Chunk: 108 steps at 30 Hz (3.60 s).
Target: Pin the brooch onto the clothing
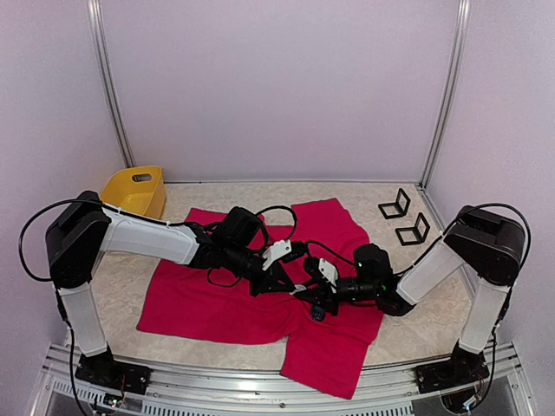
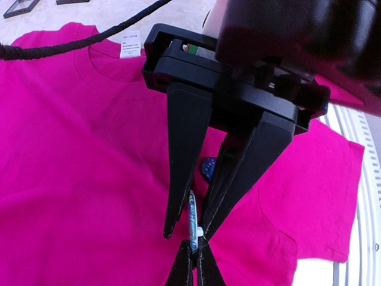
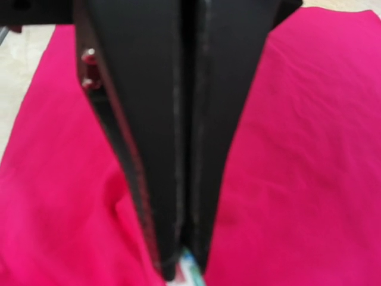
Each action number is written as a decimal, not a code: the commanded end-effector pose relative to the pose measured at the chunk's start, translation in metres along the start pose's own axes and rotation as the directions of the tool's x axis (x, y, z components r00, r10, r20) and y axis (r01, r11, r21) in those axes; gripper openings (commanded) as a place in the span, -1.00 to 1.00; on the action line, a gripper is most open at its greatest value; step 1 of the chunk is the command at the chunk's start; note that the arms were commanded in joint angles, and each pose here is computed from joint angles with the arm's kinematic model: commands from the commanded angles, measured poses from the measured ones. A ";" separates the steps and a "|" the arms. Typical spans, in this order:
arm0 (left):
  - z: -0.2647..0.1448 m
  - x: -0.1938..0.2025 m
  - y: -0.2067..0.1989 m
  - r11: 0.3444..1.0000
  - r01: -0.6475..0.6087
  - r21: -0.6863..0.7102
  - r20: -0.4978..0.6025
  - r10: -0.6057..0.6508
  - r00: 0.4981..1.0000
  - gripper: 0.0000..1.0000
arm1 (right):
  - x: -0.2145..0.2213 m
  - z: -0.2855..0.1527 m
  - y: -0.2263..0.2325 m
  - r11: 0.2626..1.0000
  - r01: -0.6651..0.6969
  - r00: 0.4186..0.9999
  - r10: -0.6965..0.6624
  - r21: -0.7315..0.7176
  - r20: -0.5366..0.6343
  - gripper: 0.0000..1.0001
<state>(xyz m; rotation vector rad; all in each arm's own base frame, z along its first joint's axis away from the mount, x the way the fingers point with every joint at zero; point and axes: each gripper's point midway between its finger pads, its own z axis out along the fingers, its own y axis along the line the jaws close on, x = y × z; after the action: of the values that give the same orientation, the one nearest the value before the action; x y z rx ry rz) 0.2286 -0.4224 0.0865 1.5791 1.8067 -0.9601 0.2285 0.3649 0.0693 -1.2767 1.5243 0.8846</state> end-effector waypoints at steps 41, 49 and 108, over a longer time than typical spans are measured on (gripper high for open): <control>0.001 0.007 -0.001 0.999 -0.028 -0.019 -0.042 0.027 0.999 -1.00 | -0.020 -0.021 -0.042 0.966 -0.247 0.968 0.244 0.074 0.049 -0.45; 0.001 0.007 0.012 0.975 -0.116 -0.190 -0.087 0.101 0.991 -1.00 | -0.027 -0.042 -0.028 0.986 -0.152 0.988 0.150 0.068 0.027 -0.14; -0.192 0.186 0.285 0.022 0.656 -0.754 0.500 -0.628 0.596 -0.08 | 0.090 -0.134 -0.083 0.428 -0.342 0.488 0.842 0.836 -0.231 -1.00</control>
<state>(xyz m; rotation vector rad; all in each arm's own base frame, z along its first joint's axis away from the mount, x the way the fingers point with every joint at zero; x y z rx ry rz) 0.4941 -0.1555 0.0386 -0.0501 2.3488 -0.0902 0.3522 0.2017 0.0740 -0.4009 2.4710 0.0712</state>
